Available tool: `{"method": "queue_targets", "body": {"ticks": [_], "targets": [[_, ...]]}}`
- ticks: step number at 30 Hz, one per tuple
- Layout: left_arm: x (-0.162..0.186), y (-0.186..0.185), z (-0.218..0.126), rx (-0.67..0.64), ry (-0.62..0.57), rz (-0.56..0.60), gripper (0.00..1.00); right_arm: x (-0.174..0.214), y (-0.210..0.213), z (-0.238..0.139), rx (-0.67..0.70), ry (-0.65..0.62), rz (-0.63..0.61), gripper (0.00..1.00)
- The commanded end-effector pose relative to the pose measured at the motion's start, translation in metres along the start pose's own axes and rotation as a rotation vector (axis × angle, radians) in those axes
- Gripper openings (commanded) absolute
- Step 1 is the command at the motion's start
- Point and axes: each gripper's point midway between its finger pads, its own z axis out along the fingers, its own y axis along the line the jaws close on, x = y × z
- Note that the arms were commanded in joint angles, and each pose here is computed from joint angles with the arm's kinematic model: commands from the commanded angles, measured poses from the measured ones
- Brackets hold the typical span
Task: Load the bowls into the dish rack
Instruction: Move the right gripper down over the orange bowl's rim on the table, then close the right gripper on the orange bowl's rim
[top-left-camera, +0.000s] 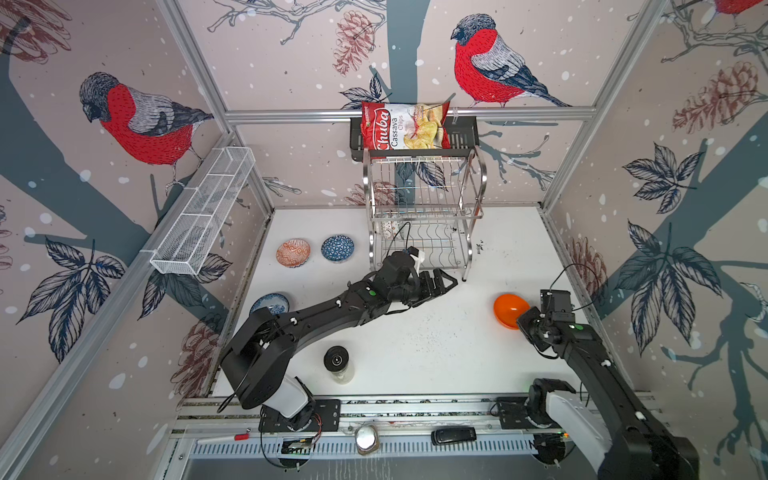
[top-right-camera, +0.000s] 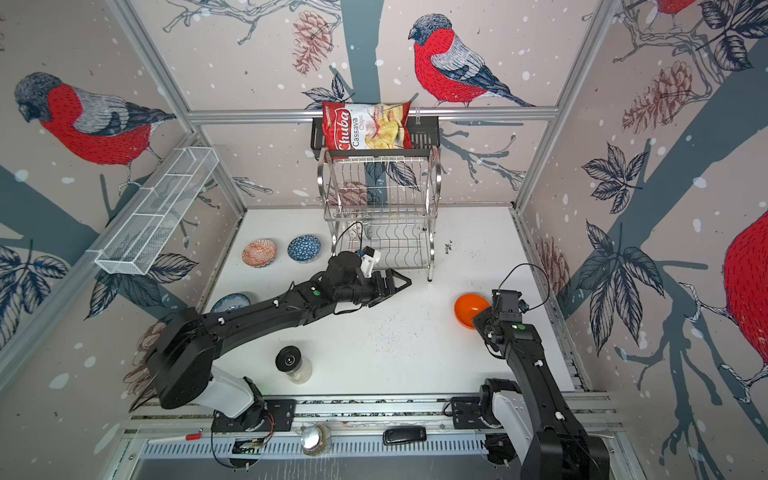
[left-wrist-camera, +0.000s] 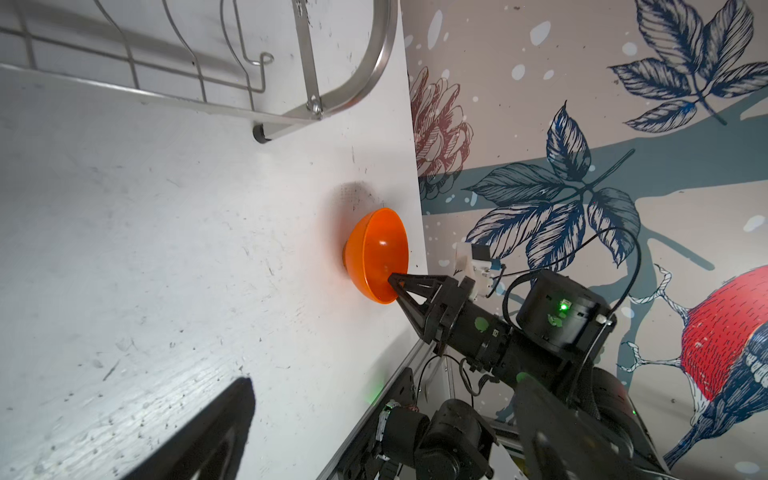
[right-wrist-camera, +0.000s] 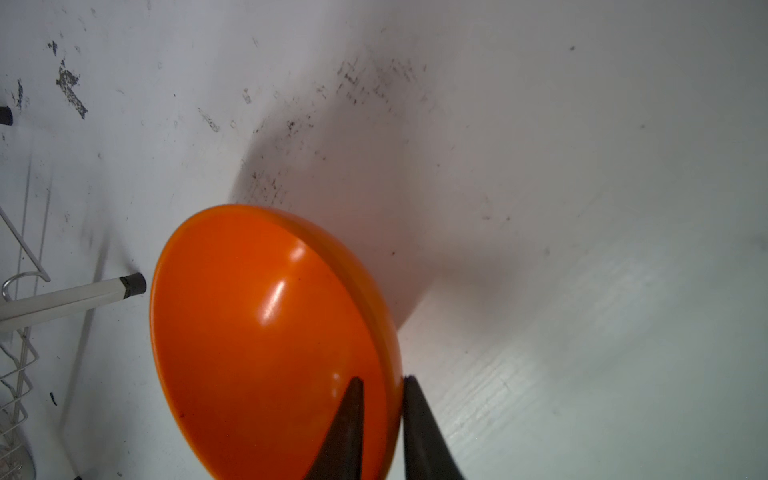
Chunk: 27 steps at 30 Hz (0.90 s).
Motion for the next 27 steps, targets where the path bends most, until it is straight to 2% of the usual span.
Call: {"method": "queue_targets", "body": {"ticks": [1, 9, 15, 22, 27], "targets": [[-0.010, -0.002, -0.011, 0.014, -0.020, 0.010, 0.97, 0.003, 0.013, 0.001, -0.046, 0.021, -0.024, 0.15], [-0.031, 0.017, -0.046, -0.017, -0.104, -0.029, 0.97, 0.027, 0.057, -0.006, -0.142, 0.045, -0.215, 0.02], [-0.046, 0.040, -0.078, -0.050, -0.176, -0.070, 0.97, 0.070, 0.095, -0.001, -0.215, 0.130, -0.353, 0.02], [-0.064, 0.057, -0.113, -0.081, -0.261, -0.095, 0.97, 0.112, 0.147, 0.013, -0.181, 0.177, -0.590, 0.02], [-0.067, 0.068, -0.127, -0.074, -0.291, -0.132, 0.97, 0.137, 0.185, 0.027, -0.165, 0.217, -0.710, 0.02]]}}
